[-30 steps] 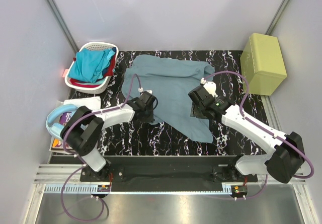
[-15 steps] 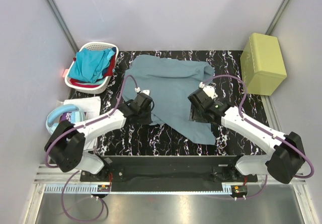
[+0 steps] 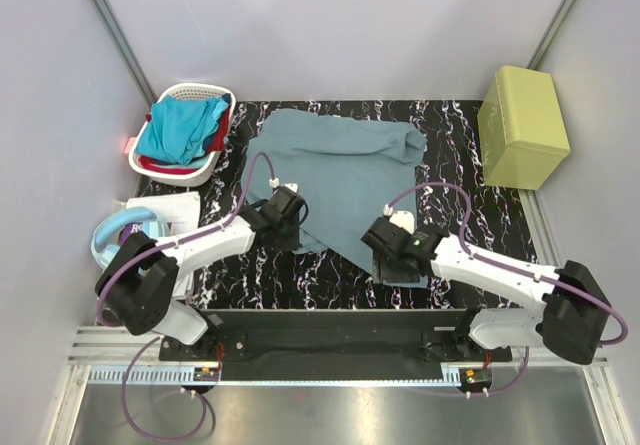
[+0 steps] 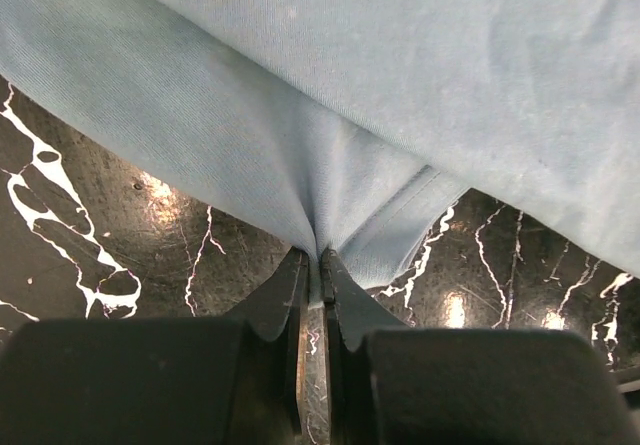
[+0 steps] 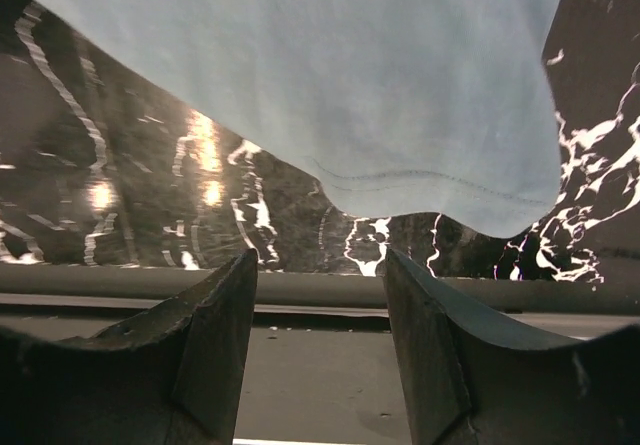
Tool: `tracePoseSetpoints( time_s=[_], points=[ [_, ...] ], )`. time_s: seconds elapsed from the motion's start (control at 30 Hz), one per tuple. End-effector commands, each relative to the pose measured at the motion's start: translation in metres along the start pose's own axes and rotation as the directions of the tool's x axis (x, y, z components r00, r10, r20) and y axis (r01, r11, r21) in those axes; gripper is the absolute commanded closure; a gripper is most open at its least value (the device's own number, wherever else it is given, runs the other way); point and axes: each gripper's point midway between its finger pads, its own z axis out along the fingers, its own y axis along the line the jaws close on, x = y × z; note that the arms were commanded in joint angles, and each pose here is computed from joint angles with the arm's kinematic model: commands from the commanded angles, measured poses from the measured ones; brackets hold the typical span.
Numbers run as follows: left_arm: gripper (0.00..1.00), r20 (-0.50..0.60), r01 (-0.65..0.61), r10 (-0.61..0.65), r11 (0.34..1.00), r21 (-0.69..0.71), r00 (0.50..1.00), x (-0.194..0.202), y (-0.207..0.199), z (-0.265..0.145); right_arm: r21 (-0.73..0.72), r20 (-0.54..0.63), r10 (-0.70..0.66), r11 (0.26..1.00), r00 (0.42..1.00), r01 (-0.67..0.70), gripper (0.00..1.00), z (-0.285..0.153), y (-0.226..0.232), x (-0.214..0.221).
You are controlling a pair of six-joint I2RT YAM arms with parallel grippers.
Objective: Fold and stack the t-shirts
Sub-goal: Flatten out the tshirt
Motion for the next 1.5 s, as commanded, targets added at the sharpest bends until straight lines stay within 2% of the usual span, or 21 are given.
tracePoseSetpoints(
  time_s=[0.0, 0.37, 0.47, 0.5, 0.67, 0.83, 0.93, 1.07, 1.2, 1.33, 1.47],
  points=[
    [0.91, 0.027, -0.005, 0.005, 1.000, 0.021, 1.000, -0.011, -0.009, 0.000, 0.027, -0.043, 0.015, 1.000, 0.999, -0.014, 0.39, 0.019, 0.001, 0.014],
    [0.91, 0.021, -0.012, 0.011, 0.999, 0.030, 1.000, -0.008, -0.011, -0.001, 0.071, -0.075, 0.001, 0.997, 0.997, 0.004, 0.43, 0.049, 0.002, 0.025],
    [0.91, 0.019, -0.012, 0.012, 1.000, 0.028, 1.000, -0.006, -0.009, -0.001, 0.082, -0.082, 0.001, 0.997, 0.997, 0.006, 0.49, 0.052, 0.000, 0.027],
    [0.91, 0.020, -0.014, 0.013, 0.999, 0.030, 1.000, -0.006, -0.010, -0.002, 0.083, -0.076, 0.003, 0.997, 0.997, 0.003, 0.55, 0.052, 0.000, 0.026],
    [0.91, 0.019, -0.014, 0.013, 0.999, 0.029, 1.000, -0.004, -0.008, -0.003, 0.093, -0.065, 0.014, 0.996, 0.998, -0.008, 0.71, 0.051, -0.001, 0.024],
    [0.91, 0.021, -0.013, 0.013, 1.000, 0.028, 1.000, -0.004, -0.008, -0.004, 0.112, -0.061, 0.019, 0.994, 0.998, -0.012, 0.77, 0.050, -0.006, 0.024],
    [0.91, 0.022, -0.015, 0.014, 1.000, 0.027, 1.000, -0.004, -0.008, -0.005, 0.126, -0.050, 0.024, 0.992, 0.998, -0.017, 0.77, 0.049, -0.009, 0.023],
    [0.92, 0.022, -0.013, 0.012, 1.000, 0.027, 1.000, -0.004, -0.008, -0.005, 0.148, -0.030, 0.031, 0.989, 0.999, -0.026, 0.84, 0.049, -0.014, 0.021],
    [0.92, 0.024, -0.010, 0.010, 1.000, 0.028, 1.000, -0.002, -0.009, -0.006, 0.157, -0.009, 0.044, 0.987, 0.999, -0.042, 1.00, 0.048, -0.017, 0.018],
    [0.92, 0.026, -0.006, 0.005, 1.000, 0.026, 1.000, -0.001, -0.007, -0.008, 0.170, 0.006, 0.054, 0.984, 0.999, -0.054, 1.00, 0.044, -0.020, 0.015],
    [0.94, 0.035, -0.004, 0.003, 0.999, 0.035, 0.999, -0.002, -0.008, -0.016, 0.149, 0.117, 0.082, 0.984, 0.990, -0.100, 1.00, 0.012, -0.020, -0.013]
  ],
)
